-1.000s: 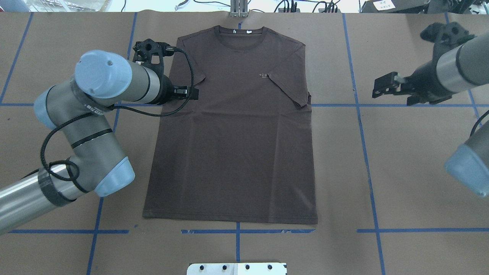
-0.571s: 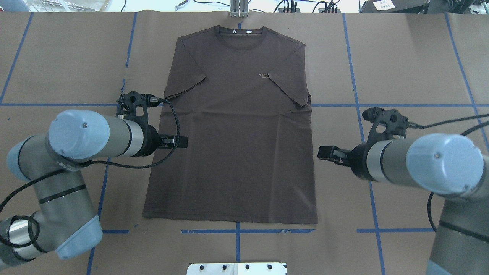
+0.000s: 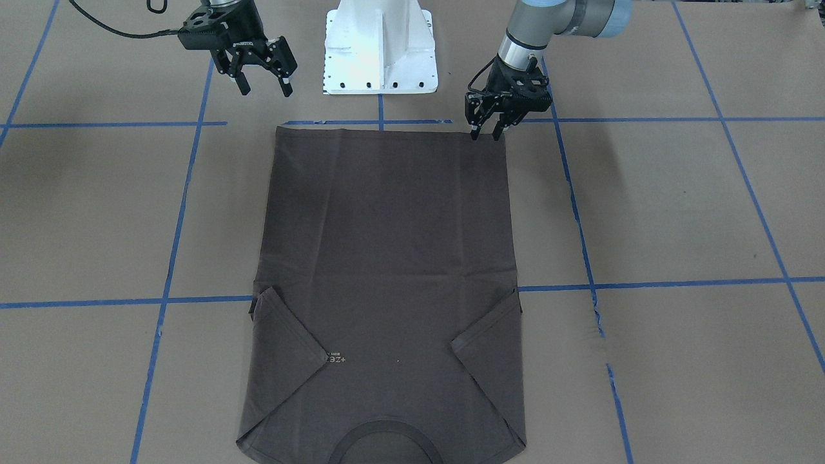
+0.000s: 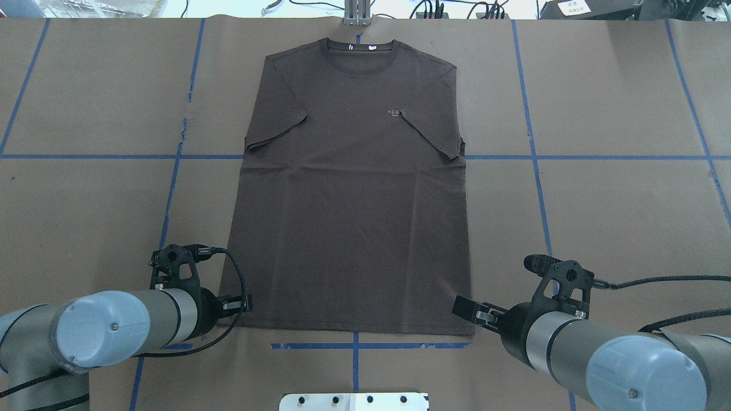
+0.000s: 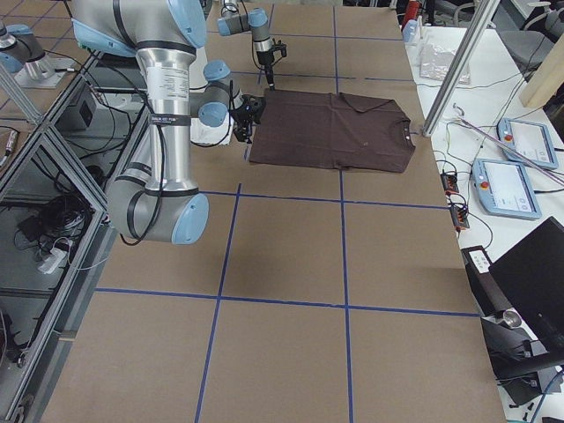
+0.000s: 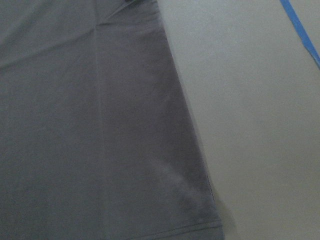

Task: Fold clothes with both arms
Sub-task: 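Move both grippers down to the shirt hem nearest the robot, then grasp the hem corners with both grippers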

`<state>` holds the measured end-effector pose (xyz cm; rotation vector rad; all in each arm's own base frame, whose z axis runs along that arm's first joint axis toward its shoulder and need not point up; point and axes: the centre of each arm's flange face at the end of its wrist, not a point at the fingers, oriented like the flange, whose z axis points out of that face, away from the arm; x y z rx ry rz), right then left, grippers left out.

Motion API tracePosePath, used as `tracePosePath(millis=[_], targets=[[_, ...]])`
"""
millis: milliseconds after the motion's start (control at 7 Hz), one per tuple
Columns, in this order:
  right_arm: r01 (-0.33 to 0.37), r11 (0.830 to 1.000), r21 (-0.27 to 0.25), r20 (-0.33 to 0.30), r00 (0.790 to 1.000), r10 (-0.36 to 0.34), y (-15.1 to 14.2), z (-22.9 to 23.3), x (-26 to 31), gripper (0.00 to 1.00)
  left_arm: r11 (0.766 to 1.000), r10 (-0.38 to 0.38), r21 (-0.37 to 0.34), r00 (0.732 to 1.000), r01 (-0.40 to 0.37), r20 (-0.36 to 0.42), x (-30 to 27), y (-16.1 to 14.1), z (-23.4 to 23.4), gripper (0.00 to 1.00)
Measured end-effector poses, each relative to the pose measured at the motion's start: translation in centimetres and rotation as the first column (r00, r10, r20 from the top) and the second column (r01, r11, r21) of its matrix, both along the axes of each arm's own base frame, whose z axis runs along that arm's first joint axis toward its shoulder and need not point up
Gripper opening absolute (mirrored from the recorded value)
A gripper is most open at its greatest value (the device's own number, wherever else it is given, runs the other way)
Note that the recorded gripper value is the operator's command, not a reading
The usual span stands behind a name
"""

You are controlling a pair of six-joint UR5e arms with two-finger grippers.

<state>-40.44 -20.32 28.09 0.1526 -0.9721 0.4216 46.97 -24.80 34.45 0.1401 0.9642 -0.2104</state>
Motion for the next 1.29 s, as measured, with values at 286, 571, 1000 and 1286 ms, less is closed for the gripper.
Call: tracePosePath(millis=[286, 571, 1000, 1286], targets=[[-0.003, 1.0, 0.003, 0.005, 1.0, 0.003, 0.2, -0.2, 0.0, 1.0, 1.0, -0.001, -0.005, 0.999, 0.001, 0.035, 0.0, 1.1, 1.8, 0.55], [-0.004, 1.0, 0.004, 0.005, 1.0, 0.004, 0.2, -0.2, 0.0, 1.0, 1.0, 0.004, -0.005, 0.999, -0.003, 0.053, 0.1, 1.3, 2.6, 0.55], [-0.004, 1.0, 0.004, 0.004, 1.0, 0.004, 0.2, -0.1, 0.0, 1.0, 1.0, 0.011, -0.007, 0.997, -0.011, 0.071, 0.7, 1.5, 3.5, 0.5], [-0.004, 1.0, 0.003, 0.001, 1.0, 0.004, 0.2, 0.0, 0.1, 1.0, 1.0, 0.014, -0.007, 0.998, -0.013, 0.069, 1.0, 1.6, 3.4, 0.0]])
